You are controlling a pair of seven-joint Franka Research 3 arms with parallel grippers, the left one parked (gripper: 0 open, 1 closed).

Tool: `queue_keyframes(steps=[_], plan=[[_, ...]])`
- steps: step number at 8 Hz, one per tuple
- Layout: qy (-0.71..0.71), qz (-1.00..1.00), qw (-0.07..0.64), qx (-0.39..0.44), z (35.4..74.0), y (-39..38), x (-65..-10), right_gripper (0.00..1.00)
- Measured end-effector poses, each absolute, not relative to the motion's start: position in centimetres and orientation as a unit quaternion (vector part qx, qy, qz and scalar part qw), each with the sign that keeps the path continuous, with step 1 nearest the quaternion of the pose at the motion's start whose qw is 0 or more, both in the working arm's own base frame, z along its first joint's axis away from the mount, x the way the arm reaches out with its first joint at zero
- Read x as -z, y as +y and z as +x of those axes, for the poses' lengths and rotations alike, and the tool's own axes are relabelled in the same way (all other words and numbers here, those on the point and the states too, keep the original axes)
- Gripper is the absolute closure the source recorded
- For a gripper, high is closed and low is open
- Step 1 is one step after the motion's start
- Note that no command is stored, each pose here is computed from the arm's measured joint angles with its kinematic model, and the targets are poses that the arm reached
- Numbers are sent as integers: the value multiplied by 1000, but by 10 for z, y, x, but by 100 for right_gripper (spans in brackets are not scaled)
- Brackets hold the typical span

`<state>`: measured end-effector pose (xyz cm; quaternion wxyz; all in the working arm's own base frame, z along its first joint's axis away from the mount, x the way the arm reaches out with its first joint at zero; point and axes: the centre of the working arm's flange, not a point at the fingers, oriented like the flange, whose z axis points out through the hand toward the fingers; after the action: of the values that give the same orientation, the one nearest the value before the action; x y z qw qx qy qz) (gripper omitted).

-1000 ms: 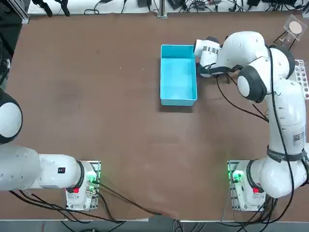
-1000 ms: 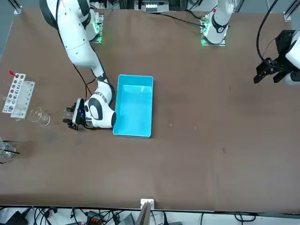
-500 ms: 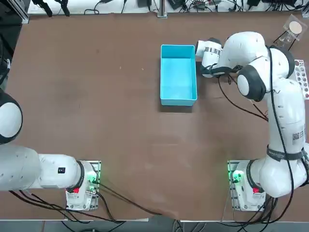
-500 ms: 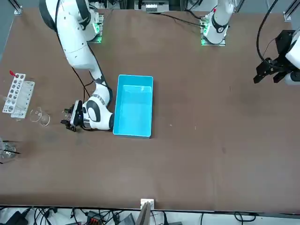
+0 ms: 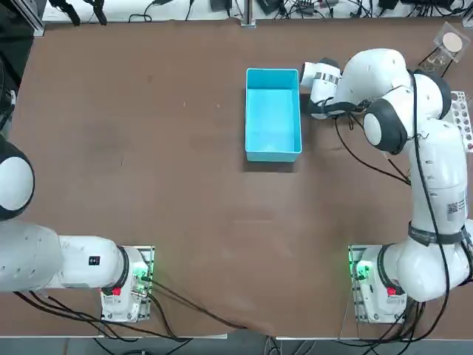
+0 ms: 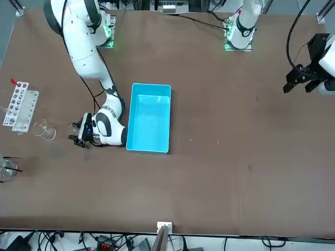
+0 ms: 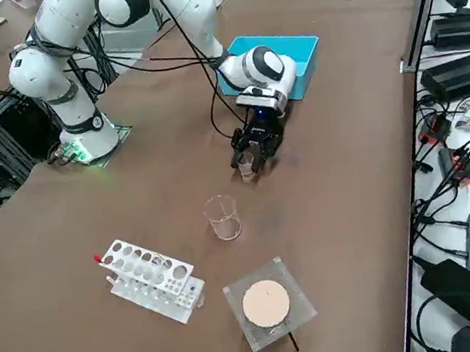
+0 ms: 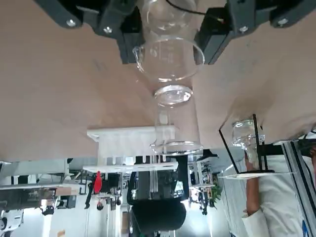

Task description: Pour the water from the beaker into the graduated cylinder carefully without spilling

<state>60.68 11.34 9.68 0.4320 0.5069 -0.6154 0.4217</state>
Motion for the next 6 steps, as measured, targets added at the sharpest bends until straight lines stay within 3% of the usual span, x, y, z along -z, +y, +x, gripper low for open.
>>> queue_keyframes(steps=[3, 4, 5, 6], plan=[[-620, 508, 428, -417, 610, 107, -94, 38], [-621, 507, 429, -417, 610, 105, -94, 33], [-621, 507, 429, -416, 610, 105, -93, 26], [-621, 507, 429, -416, 610, 105, -93, 9]])
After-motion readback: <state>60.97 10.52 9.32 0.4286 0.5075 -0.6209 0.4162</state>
